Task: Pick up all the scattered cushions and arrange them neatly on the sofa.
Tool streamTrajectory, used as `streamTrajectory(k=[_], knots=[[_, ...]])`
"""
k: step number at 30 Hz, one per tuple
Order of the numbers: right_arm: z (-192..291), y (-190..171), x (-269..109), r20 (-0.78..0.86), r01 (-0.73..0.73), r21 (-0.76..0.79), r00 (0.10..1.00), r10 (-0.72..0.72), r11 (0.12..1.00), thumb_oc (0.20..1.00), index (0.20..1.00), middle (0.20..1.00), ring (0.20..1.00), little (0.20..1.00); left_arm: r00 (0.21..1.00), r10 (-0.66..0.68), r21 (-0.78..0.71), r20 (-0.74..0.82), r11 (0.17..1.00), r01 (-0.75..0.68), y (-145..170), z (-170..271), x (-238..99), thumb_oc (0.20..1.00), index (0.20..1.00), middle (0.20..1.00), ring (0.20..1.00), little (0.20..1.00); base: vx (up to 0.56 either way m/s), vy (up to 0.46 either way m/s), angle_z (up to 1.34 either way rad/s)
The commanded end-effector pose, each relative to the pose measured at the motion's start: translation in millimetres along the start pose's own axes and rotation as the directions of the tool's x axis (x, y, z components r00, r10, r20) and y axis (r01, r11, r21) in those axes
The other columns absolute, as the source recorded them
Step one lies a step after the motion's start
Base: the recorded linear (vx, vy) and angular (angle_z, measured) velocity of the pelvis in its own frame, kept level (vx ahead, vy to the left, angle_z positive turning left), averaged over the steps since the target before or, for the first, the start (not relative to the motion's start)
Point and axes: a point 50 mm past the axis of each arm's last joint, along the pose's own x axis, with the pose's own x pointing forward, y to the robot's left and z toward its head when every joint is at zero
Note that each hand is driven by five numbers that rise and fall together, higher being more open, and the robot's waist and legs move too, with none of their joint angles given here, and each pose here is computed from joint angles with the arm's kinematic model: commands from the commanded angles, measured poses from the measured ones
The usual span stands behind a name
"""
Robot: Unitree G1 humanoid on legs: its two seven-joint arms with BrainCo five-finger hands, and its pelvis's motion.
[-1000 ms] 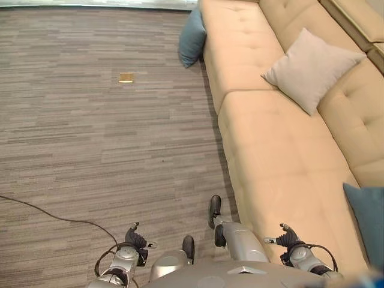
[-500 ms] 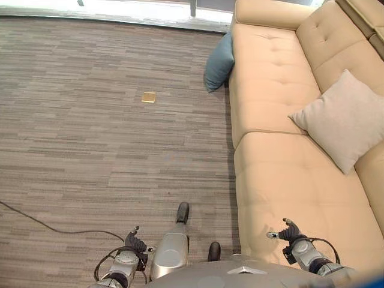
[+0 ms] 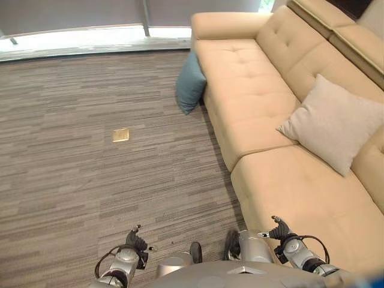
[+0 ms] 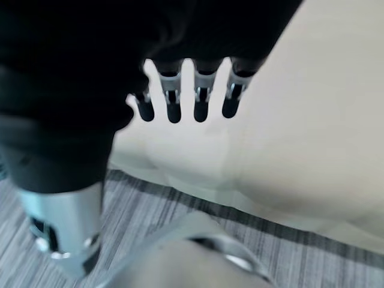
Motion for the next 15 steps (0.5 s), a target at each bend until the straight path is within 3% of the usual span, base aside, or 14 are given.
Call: streamTrajectory(k=[1,6,15], knots=[[-13,-23,2,-0.038,0.064,-0.043,0.997,-0.065,0.997,1.000,1.000,1.000,1.000,1.000,0.999,0.032,0.014,0.043,0.999,-0.032,10,11,3,1.000,1.000,1.000,1.000,1.000,0.25,-0.201,-0.04],[-22,-30,1,-0.074,0.096,0.023,0.993,-0.094,0.995,1.000,1.000,1.000,1.000,1.000,0.997,-0.015,0.016,0.076,1.000,0.014,-2,21,3,1.000,1.000,1.000,1.000,1.000,0.16,-0.131,0.18],[-27,-29,0,-0.085,0.095,-0.004,0.992,-0.095,0.996,1.000,1.000,1.000,1.000,1.000,0.999,-0.038,0.022,0.022,0.999,0.037,-9,7,0,1.000,1.000,1.000,1.000,1.000,0.17,0.128,-0.80]])
